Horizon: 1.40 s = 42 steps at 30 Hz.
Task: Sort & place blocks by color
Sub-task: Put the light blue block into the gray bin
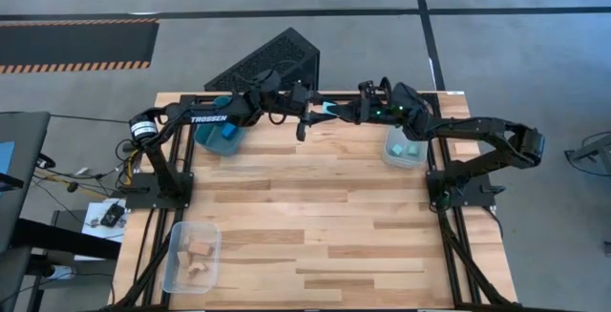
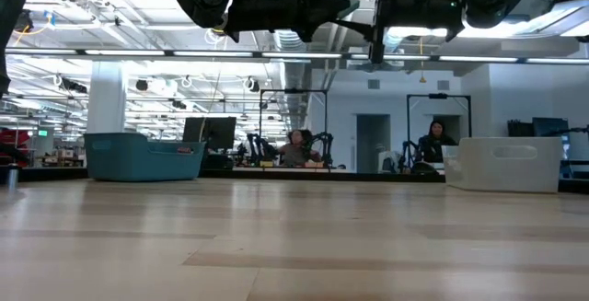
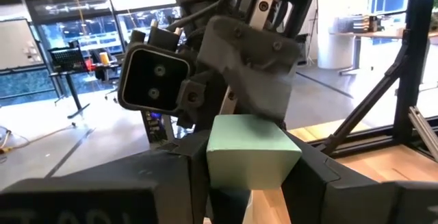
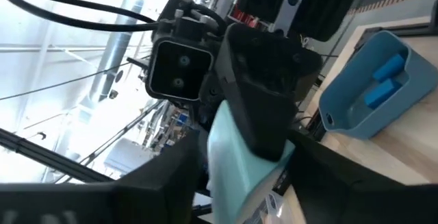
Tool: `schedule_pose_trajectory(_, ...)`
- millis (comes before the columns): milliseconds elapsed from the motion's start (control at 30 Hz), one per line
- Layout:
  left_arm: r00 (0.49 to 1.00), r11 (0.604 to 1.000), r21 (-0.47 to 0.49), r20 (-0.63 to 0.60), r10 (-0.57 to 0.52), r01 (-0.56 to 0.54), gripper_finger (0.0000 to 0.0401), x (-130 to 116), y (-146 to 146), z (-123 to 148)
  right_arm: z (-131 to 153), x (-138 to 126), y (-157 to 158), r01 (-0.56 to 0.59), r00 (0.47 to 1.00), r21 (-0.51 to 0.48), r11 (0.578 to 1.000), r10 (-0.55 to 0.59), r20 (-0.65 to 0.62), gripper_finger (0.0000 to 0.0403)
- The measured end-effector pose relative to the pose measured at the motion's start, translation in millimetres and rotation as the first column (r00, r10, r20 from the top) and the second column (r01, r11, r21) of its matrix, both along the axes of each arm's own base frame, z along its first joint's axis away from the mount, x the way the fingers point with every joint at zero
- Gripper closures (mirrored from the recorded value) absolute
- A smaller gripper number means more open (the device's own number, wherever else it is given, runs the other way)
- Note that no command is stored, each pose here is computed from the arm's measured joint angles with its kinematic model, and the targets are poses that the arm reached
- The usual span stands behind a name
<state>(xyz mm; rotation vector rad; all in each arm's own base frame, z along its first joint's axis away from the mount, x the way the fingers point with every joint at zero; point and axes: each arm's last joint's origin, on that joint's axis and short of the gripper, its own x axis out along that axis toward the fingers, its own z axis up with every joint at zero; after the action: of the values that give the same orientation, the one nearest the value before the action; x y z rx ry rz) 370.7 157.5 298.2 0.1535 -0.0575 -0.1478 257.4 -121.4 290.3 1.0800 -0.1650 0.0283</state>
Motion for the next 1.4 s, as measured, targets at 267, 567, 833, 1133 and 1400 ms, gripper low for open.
schedule_pose_trajectory(267, 0.999, 1.000, 0.002, -0.023, 0.025, -0.025, 0.0272, 0, 1, -3, -3, -1, -3, 0.003, 1.000, 0.031, 0.999, -0.002, -0.030, 0.0282)
schedule_pose_trajectory(567, 0.981, 0.980, -0.134, -0.143, 0.131, -0.150, 0.0189, 0, 5, -13, -8, -11, -12, 0.066, 0.988, -0.064, 0.996, -0.075, -0.137, 0.0287)
schedule_pose_trajectory(833, 0.862, 0.911, -0.240, -0.469, 0.193, -0.334, 0.0128, -32, 12, -20, -23, -65, 1, 0.239, 0.731, -0.186, 0.953, -0.303, -0.612, 0.0287)
schedule_pose_trajectory(1133, 0.720, 0.858, -0.200, -0.649, 0.245, -0.472, 0.0123, -45, 11, -36, -58, -121, 29, 0.325, 0.043, -0.307, 0.895, -0.338, -0.940, 0.0287)
schedule_pose_trajectory(1400, 0.717, 0.854, -0.198, -0.650, 0.253, -0.481, 0.0122, -41, 1, -42, -75, -114, 23, 0.360, -0.073, -0.278, 0.891, -0.270, -0.960, 0.0212)
